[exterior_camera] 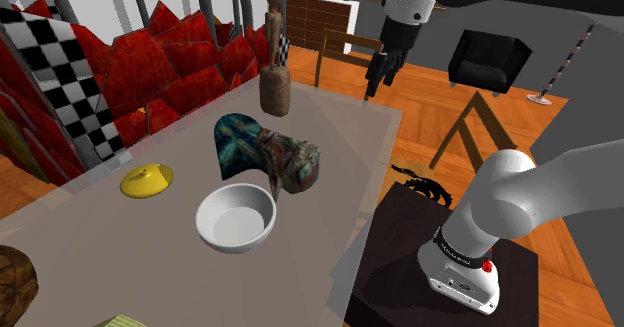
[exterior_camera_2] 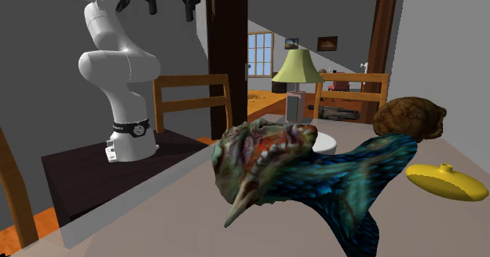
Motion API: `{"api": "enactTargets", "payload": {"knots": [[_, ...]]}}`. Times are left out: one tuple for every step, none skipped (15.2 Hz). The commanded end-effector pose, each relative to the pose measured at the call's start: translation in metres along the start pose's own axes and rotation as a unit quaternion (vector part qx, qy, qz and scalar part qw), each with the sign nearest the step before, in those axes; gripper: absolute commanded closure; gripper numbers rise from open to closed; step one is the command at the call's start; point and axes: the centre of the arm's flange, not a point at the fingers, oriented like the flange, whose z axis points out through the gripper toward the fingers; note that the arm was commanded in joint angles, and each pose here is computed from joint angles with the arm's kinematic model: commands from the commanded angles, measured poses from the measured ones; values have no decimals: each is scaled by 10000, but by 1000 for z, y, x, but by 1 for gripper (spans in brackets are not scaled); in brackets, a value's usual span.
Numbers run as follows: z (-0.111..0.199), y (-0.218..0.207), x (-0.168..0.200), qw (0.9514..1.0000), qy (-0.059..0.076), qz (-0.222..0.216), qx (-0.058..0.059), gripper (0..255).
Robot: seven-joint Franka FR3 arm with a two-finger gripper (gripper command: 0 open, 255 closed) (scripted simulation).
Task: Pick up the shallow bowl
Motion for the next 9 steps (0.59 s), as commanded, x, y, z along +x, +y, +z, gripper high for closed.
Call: {"api": "enactTargets", "payload": {"knots": [[0, 0, 0, 10000, 0, 0, 0, 0], [11, -6, 4, 10000, -10, 27, 18, 0], [21, -13, 9, 10000, -20, 53, 37, 0], [32, -19, 13, 9999, -30, 80, 55, 0], [42, -25, 17, 9999, -41, 107, 73, 0], [52, -32, 22, 9999, -51, 134, 91, 0], [63, -38, 26, 9998, -61, 160, 110, 0], [73, -45, 30, 9997, -71, 187, 128, 0], [84, -51, 35, 9996, -81, 214, 146, 0]]}}
